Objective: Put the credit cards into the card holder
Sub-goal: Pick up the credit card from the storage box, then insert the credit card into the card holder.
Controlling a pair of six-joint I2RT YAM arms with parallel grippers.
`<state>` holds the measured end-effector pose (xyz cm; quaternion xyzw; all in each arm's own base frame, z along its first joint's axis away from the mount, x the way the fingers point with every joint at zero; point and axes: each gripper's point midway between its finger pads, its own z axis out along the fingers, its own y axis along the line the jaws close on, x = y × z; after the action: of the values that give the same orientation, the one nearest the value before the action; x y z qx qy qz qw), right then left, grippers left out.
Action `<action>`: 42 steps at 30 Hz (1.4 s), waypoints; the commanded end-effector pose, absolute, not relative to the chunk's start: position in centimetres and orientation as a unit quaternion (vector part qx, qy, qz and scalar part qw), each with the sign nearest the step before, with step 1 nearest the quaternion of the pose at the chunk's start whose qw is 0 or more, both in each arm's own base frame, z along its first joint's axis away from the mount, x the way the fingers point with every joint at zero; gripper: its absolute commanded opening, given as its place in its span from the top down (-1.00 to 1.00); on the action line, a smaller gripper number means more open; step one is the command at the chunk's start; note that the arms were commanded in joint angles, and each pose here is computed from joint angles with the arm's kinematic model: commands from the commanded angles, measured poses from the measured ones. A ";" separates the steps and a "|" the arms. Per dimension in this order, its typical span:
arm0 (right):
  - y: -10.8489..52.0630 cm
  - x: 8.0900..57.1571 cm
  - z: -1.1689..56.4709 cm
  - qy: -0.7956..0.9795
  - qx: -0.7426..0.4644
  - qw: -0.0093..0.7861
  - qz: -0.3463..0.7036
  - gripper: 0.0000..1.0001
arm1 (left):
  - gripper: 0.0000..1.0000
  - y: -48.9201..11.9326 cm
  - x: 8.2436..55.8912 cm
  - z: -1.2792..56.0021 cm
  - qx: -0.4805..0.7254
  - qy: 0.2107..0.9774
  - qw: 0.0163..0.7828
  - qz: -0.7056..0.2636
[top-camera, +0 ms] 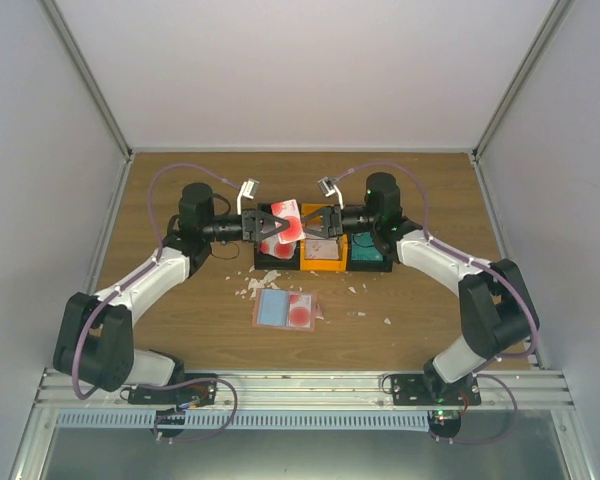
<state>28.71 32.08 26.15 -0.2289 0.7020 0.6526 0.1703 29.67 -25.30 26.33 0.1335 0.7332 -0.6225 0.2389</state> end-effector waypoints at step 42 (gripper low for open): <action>24.0 30.3 18.8 0.866 -0.059 0.288 0.404 0.99 | 1.00 -13.0 27.2 12.9 -0.084 0.920 0.245 -0.293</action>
<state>32.56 24.16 23.54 -0.0632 0.8155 0.4904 0.3007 30.34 -16.54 18.06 -0.0305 0.8659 -0.4099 0.2853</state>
